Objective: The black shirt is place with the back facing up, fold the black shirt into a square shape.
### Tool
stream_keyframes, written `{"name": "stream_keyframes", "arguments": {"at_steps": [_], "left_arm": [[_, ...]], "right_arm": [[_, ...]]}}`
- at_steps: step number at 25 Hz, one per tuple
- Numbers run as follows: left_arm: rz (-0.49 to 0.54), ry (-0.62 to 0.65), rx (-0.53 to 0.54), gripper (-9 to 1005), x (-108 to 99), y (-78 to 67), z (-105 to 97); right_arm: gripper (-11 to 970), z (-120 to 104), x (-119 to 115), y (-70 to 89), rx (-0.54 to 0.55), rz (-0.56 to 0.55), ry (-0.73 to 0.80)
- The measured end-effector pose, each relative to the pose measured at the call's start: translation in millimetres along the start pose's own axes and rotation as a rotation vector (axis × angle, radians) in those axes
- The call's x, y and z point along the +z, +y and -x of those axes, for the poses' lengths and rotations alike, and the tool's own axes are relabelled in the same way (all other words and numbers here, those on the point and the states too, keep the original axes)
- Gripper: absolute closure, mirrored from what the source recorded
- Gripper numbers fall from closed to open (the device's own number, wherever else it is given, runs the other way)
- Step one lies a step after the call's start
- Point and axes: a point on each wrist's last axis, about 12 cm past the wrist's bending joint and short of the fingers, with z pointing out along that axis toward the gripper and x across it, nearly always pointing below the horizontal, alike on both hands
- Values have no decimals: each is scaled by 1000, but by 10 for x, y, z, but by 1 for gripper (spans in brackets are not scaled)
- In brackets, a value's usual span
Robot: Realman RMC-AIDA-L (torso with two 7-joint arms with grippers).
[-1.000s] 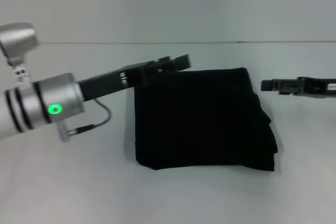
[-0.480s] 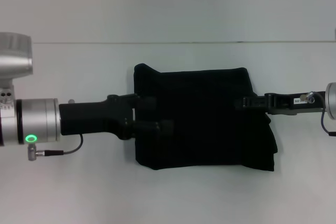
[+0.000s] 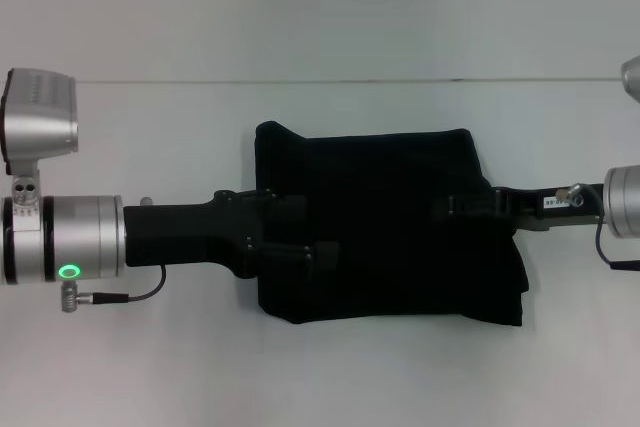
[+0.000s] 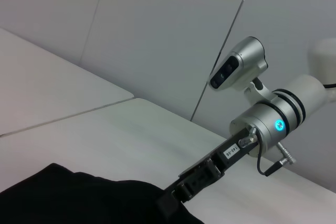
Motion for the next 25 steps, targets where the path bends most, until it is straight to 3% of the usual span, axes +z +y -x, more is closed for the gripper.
{"name": "stream_keyframes", "arguments": {"at_steps": [5, 19, 24, 25], "left_arm": [[5, 1, -1, 45, 2, 6, -4], [21, 5, -8, 46, 8, 20, -25], [23, 4, -18, 46, 5, 19, -37], [23, 3, -19, 46, 3, 19, -39]], "right_arm": [[119, -20, 45, 33, 7, 12, -1], [571, 22, 68, 31, -10, -3, -44], [814, 41, 68, 47, -26, 10, -61], [823, 46, 67, 51, -33, 12, -65]]}}
